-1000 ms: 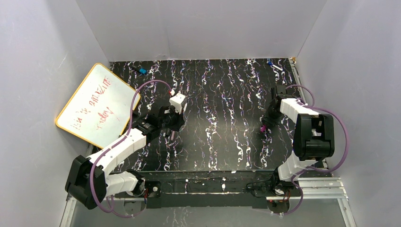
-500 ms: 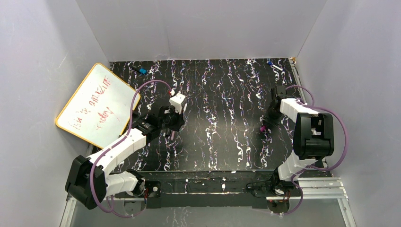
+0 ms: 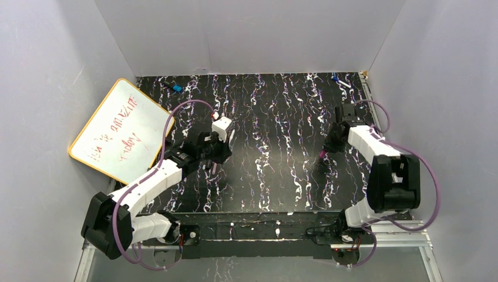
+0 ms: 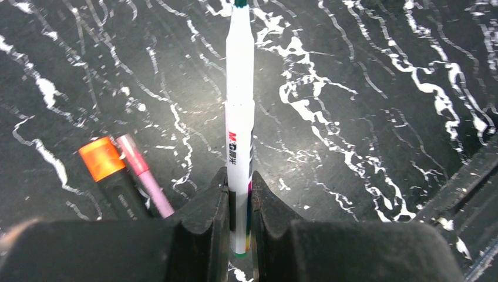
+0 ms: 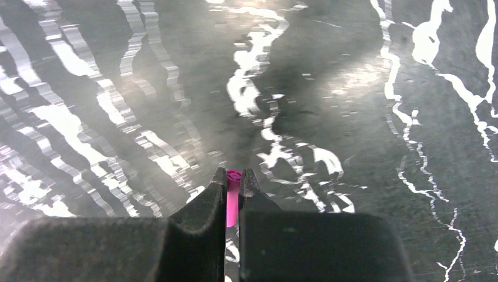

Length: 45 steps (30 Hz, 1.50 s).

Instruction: Insert the pens into the pen caps

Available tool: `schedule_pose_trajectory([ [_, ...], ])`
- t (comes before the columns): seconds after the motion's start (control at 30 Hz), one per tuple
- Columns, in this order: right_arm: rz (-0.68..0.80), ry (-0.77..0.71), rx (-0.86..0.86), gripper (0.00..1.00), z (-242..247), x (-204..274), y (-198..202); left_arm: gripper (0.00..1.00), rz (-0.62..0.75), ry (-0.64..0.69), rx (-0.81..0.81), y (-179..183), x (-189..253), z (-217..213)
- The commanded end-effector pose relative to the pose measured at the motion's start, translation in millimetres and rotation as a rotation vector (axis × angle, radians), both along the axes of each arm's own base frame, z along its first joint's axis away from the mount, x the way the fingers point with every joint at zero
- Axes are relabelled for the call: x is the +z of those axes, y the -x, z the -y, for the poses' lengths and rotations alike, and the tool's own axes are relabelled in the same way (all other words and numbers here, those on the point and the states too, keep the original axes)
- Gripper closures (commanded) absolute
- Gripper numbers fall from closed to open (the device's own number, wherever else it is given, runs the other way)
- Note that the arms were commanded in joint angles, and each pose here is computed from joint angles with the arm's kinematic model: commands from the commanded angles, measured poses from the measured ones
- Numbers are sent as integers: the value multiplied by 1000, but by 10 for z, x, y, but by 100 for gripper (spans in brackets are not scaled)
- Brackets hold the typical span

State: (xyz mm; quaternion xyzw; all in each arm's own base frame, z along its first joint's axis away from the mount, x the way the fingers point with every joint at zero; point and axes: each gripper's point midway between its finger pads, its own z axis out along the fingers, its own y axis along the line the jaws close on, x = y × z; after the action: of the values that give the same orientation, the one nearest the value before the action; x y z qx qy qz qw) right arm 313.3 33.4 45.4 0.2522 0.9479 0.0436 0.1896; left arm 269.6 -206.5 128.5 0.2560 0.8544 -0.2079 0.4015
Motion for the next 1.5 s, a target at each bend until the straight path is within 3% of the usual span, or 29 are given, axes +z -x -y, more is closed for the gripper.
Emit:
schedule_pose_trajectory([
  [0.0,274,-19,90,99,-397,832,-356,100,-3,131,-146,158,99,282],
  [0.27,559,-74,238,99,-1268,1909,-436,100,-72,437,-297,417,341,711],
  [0.53,703,-159,364,99,-1865,2548,-394,100,-145,534,-403,626,370,887],
  [0.9,802,-231,612,99,-2565,2903,-149,100,-168,587,-496,787,467,1069],
  [1.17,785,-262,697,99,-2729,2904,120,100,-160,699,-508,768,693,1157],
  [1.47,784,-269,743,99,-2826,2947,273,100,-152,720,-508,732,772,1185],
])
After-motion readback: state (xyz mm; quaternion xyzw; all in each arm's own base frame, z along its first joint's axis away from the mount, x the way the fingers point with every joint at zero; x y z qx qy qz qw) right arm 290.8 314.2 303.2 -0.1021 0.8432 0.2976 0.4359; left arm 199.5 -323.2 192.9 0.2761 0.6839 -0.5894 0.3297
